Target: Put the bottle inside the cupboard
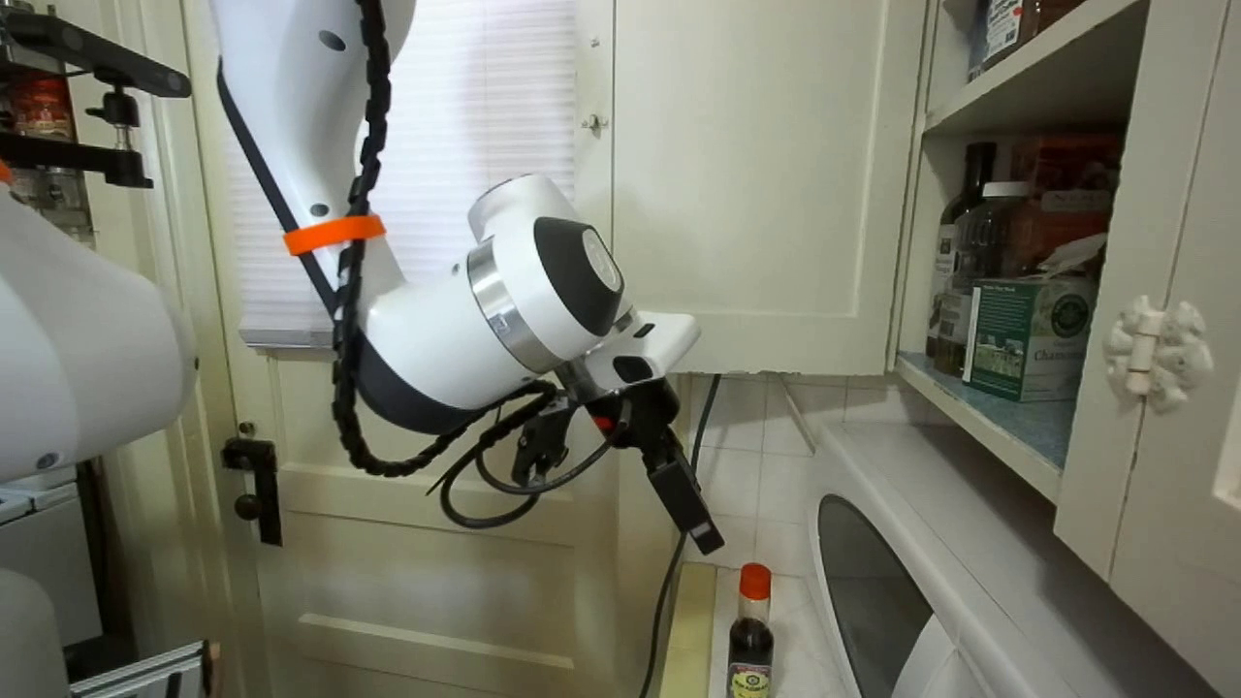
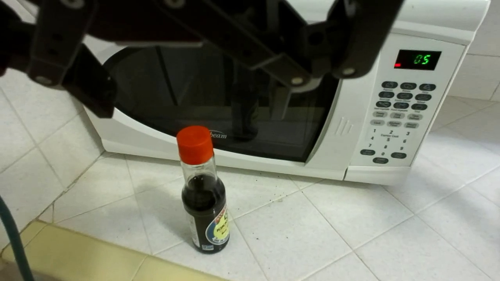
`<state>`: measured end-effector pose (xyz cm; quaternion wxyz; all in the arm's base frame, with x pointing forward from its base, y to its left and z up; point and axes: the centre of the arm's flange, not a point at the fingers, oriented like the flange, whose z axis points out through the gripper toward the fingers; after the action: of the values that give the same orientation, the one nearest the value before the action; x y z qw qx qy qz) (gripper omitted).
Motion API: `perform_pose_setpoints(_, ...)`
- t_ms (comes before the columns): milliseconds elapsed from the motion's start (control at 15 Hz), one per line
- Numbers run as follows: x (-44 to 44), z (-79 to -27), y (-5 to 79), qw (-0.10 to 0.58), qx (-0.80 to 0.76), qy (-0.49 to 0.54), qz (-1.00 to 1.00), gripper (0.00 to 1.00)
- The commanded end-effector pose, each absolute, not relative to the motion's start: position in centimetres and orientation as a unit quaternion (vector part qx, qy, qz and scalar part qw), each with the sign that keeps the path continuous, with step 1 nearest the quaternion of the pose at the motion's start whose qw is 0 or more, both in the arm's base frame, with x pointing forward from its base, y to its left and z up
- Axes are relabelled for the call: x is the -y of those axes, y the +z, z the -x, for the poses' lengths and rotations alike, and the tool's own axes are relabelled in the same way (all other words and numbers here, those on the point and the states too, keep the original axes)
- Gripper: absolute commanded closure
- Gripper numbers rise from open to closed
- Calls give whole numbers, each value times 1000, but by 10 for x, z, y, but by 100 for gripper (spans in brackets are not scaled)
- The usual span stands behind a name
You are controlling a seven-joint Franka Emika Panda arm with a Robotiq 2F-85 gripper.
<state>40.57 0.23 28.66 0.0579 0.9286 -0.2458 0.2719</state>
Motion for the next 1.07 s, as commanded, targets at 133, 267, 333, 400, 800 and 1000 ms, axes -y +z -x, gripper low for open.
perform_pose_setpoints(133, 4, -421, 267, 51, 252, 262, -930, 0)
perform_pose_setpoints(267, 6, -425, 262, 50, 256, 261, -929, 0)
perform_pose_setpoints(333, 7, -426, 260, 50, 256, 257, -930, 0)
perform_pose_setpoints(400, 8, -427, 257, 49, 257, 256, -931, 0)
perform_pose_setpoints(800, 8, -432, 242, 46, 258, 252, -932, 0)
perform_pose_setpoints(1000, 9, -436, 235, 50, 260, 252, -931, 0)
